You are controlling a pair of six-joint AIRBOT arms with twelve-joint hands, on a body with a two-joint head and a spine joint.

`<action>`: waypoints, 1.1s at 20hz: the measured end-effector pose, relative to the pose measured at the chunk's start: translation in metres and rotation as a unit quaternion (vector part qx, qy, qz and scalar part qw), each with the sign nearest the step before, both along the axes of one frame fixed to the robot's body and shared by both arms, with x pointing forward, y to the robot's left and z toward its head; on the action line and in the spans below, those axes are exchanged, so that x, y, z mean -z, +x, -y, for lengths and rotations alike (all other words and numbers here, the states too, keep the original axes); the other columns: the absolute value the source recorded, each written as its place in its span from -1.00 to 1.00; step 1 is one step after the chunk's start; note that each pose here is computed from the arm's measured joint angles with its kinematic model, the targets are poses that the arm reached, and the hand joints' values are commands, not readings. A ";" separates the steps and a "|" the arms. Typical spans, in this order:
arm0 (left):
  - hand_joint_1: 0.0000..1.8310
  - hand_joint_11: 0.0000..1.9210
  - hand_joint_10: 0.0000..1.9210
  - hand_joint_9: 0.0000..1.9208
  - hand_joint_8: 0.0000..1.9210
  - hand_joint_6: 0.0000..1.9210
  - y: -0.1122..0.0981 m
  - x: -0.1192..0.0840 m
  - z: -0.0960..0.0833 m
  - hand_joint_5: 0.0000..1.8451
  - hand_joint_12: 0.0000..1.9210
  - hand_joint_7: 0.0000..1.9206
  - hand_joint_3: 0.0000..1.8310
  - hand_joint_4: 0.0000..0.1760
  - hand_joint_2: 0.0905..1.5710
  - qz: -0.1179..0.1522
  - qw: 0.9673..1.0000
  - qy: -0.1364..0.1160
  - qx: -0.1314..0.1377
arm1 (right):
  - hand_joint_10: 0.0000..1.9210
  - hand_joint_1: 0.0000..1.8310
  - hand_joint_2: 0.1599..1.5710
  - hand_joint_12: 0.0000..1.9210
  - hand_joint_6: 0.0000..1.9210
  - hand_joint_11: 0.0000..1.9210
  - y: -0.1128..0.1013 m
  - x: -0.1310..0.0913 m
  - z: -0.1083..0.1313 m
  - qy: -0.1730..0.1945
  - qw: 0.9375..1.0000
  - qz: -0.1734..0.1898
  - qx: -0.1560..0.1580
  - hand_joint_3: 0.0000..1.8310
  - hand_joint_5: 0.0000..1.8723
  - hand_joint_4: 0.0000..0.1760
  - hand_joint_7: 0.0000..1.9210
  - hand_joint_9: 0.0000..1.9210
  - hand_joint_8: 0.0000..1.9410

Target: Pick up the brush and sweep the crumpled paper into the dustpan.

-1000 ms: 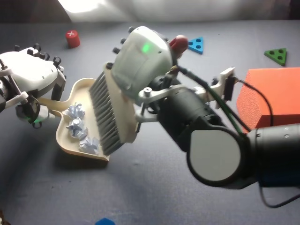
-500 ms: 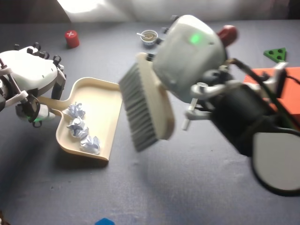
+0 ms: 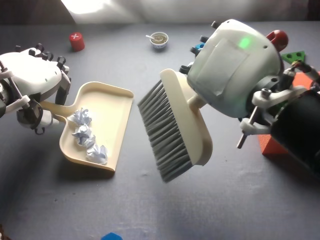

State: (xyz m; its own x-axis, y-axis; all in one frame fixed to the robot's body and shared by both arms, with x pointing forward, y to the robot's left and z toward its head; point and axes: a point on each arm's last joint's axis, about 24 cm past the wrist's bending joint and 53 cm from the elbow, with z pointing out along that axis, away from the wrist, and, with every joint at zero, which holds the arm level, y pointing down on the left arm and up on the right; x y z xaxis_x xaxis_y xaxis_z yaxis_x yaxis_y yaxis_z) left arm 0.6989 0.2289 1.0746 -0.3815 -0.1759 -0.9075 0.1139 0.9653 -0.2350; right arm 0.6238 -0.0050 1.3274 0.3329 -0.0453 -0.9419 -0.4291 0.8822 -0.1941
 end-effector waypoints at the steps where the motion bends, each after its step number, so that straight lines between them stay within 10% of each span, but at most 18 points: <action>1: 0.13 -1.00 -0.99 -0.74 -0.99 -0.38 0.000 0.000 0.000 -0.29 -0.36 -0.73 -1.00 -0.86 0.38 0.000 1.000 0.000 0.000 | 1.00 0.67 0.48 1.00 1.00 0.46 0.001 0.000 0.004 -0.001 1.000 0.000 0.003 -1.00 -0.10 -1.00 -0.05 0.31 1.00; 3: 0.14 -1.00 -1.00 -0.72 -1.00 -0.88 0.000 0.000 0.000 -0.38 -0.30 -0.74 -1.00 -0.32 0.24 0.000 1.000 0.001 0.000 | 1.00 0.65 0.49 1.00 0.99 0.46 0.004 0.010 0.021 -0.017 1.000 0.001 0.021 -1.00 -0.14 -1.00 -0.08 0.29 1.00; 6: 0.07 -0.98 -1.00 -0.73 -1.00 -1.00 0.000 0.000 0.000 -0.63 -0.27 -0.76 -1.00 0.09 0.10 0.000 1.000 0.001 0.000 | 1.00 0.64 0.49 1.00 0.97 0.44 0.004 0.037 0.030 -0.040 0.999 -0.022 0.027 -1.00 -0.13 -1.00 -0.08 0.28 1.00; 9: 0.06 -0.99 -1.00 -0.74 -1.00 -1.00 0.000 -0.001 0.000 -0.69 -0.26 -0.79 -1.00 0.09 0.08 0.001 1.000 0.002 0.001 | 1.00 0.58 0.47 1.00 1.00 0.43 -0.003 0.037 0.025 -0.049 0.999 -0.011 0.019 -1.00 -0.14 -1.00 -0.04 0.29 1.00; 12: 0.03 -0.97 -1.00 -0.73 -1.00 -1.00 0.001 -0.004 -0.002 -0.67 -0.26 -0.78 -1.00 0.05 0.08 0.003 1.000 0.001 -0.001 | 1.00 0.28 0.35 1.00 -0.01 0.19 -0.008 0.039 0.019 -0.067 0.998 -0.006 0.019 -1.00 0.06 -1.00 -0.07 0.05 1.00; 13: 0.03 -0.99 -1.00 -0.73 -1.00 -1.00 0.003 -0.006 -0.001 -0.70 -0.26 -0.78 -1.00 0.06 0.08 0.006 1.000 -0.001 -0.001 | 1.00 0.28 0.33 1.00 0.00 0.04 -0.010 0.041 0.017 -0.072 0.997 -0.010 0.018 -1.00 0.07 -1.00 -0.16 -0.07 1.00; 15: 0.05 -0.97 -0.99 -0.72 -0.99 -0.98 0.004 -0.010 0.001 -0.66 -0.26 -0.77 -1.00 0.08 0.07 0.010 1.000 -0.001 0.001 | 1.00 0.21 0.06 1.00 0.68 -0.32 -0.014 0.043 0.016 -0.072 0.997 -0.012 0.018 -1.00 -0.52 -1.00 -0.41 -0.36 1.00; 17: 0.02 -0.98 -1.00 -0.72 -1.00 -0.99 0.005 -0.013 0.001 -0.67 -0.26 -0.77 -1.00 -0.02 0.08 0.010 1.000 -0.002 0.003 | 0.97 0.00 0.07 1.00 0.36 -0.74 -0.017 0.040 0.016 -0.073 0.997 -0.006 0.022 -1.00 -0.52 -1.00 -0.66 -0.68 0.81; 19: 0.03 -0.99 -1.00 -0.73 -1.00 -0.99 0.006 -0.022 0.001 -0.67 -0.26 -0.77 -0.99 -0.08 0.10 0.012 1.000 -0.008 0.004 | -0.22 -0.17 0.00 0.48 -0.66 -0.78 -0.021 0.038 0.018 -0.072 0.997 -0.005 0.023 -1.00 -0.42 -1.00 -0.41 -0.49 -0.53; 20: 0.04 -1.00 -1.00 -0.73 -1.00 -0.99 0.009 -0.032 0.001 -0.66 -0.26 -0.78 -0.99 -0.05 0.10 0.019 1.000 -0.014 0.004 | -0.69 -0.33 0.04 0.12 -0.90 -0.79 -0.023 0.037 0.019 -0.072 0.997 -0.005 0.022 -1.00 -0.49 -1.00 -0.42 -0.46 -0.86; 22: 0.02 -1.00 -1.00 -0.73 -0.99 -0.99 0.017 -0.061 0.002 -0.65 -0.27 -0.78 -0.99 0.05 0.11 0.043 0.999 -0.011 0.006 | -0.98 -0.43 0.00 -0.51 -1.00 -0.75 -0.027 0.038 0.022 -0.070 0.997 -0.012 0.022 -1.00 -0.70 -1.00 -0.64 -0.62 -0.99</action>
State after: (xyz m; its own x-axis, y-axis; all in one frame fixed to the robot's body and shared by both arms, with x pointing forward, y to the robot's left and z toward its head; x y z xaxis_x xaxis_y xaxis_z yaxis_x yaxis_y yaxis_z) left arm 0.7158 0.2272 1.1356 -0.3039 -0.1922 -0.9331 0.1457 0.9585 -0.2449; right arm 0.5968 -0.0272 1.2896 0.3058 -0.1902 -0.9329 -0.3972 0.8650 -0.3065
